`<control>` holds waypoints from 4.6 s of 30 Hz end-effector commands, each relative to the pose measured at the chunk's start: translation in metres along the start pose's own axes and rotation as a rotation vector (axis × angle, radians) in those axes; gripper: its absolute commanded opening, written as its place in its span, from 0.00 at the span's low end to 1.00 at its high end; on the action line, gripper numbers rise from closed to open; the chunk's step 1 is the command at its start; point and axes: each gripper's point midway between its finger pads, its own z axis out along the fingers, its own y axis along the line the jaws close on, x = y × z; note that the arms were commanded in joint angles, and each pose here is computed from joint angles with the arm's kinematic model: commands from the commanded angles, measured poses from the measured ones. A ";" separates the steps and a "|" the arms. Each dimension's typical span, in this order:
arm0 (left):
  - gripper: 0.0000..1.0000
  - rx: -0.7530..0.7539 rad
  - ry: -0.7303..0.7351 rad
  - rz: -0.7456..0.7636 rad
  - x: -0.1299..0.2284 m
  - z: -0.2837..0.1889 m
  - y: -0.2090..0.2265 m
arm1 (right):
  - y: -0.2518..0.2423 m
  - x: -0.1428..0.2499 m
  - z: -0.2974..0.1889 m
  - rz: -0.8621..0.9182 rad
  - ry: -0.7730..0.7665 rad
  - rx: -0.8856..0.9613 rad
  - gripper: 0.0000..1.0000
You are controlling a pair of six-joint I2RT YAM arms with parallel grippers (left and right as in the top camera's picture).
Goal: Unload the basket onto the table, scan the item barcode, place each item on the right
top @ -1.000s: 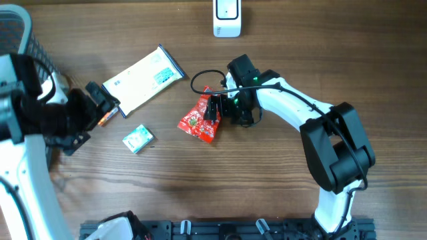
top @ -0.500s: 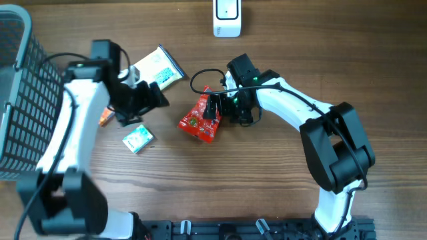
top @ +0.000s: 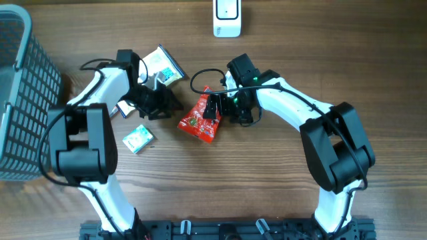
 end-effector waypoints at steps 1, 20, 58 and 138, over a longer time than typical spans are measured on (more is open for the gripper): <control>0.52 0.109 0.041 0.041 0.004 0.014 -0.010 | -0.008 0.002 0.006 0.013 0.009 0.021 1.00; 0.04 0.185 0.136 0.125 0.020 0.048 -0.034 | -0.011 0.003 -0.007 0.106 0.056 -0.078 1.00; 0.04 -0.145 0.114 -0.396 0.026 0.059 0.005 | -0.015 0.002 0.029 0.165 -0.083 -0.326 0.99; 1.00 -0.371 0.021 -0.402 0.017 0.044 0.053 | 0.066 -0.101 -0.155 -1.190 -1.006 0.088 0.04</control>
